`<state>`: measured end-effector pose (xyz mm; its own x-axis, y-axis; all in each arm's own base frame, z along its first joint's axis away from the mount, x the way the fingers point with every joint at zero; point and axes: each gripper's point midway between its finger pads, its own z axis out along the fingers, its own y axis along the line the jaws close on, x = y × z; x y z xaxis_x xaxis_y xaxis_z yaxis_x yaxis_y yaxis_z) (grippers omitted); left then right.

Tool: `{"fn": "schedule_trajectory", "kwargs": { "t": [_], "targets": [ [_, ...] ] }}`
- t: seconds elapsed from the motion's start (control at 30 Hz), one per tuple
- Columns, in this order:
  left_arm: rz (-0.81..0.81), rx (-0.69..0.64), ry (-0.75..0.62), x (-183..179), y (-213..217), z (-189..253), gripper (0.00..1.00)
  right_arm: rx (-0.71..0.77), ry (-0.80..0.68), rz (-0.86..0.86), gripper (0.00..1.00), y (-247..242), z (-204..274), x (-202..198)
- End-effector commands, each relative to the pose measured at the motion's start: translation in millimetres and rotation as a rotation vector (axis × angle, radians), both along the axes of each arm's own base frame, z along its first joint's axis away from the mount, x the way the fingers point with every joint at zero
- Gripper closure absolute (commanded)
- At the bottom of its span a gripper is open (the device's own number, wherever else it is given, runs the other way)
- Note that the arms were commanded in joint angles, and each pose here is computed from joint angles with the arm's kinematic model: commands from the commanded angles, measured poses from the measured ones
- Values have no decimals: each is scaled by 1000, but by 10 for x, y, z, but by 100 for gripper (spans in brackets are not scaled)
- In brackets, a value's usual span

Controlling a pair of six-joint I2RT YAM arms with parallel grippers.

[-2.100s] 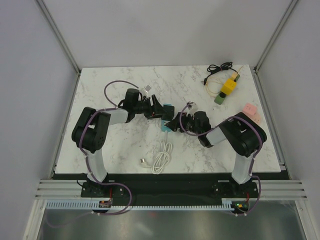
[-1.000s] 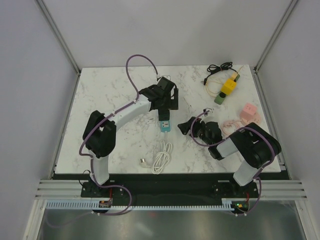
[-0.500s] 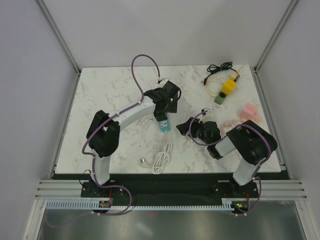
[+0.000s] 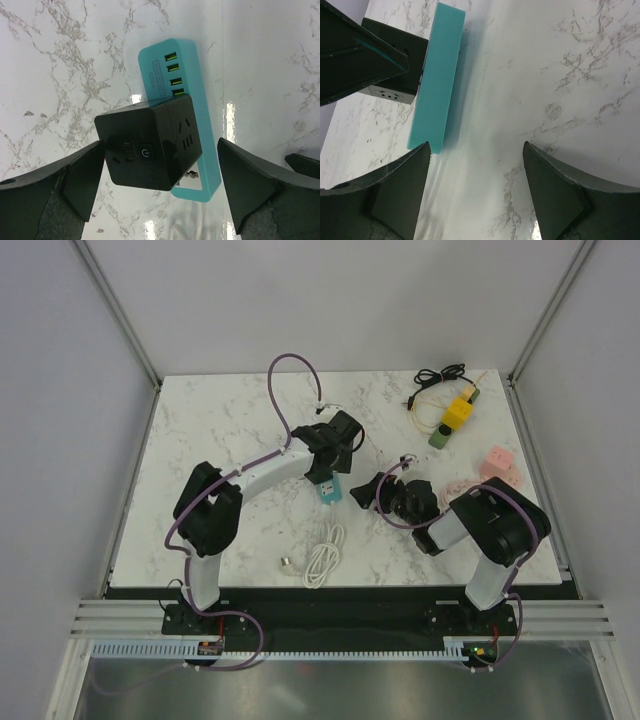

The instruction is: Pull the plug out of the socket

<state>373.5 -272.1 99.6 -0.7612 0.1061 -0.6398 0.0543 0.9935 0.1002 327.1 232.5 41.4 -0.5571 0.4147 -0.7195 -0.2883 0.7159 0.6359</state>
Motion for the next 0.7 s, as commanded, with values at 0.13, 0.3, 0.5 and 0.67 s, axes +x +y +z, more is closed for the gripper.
{"fn": "schedule_trajectory", "kwargs": {
  "t": [0.13, 0.3, 0.5, 0.67],
  "targets": [
    [66, -39, -92, -48, 59, 353, 0, 13, -10, 22, 17, 67, 32, 40],
    [42, -65, -121, -53, 3, 455, 0, 10, -5, 25, 17, 77, 11, 41],
    [3, -83, -118, -51, -65, 499, 0, 7, -7, 24, 17, 74, 13, 43],
    [-9, -86, -99, -32, -120, 455, 0, 10, -5, 23, 17, 77, 10, 46]
  ]
}}
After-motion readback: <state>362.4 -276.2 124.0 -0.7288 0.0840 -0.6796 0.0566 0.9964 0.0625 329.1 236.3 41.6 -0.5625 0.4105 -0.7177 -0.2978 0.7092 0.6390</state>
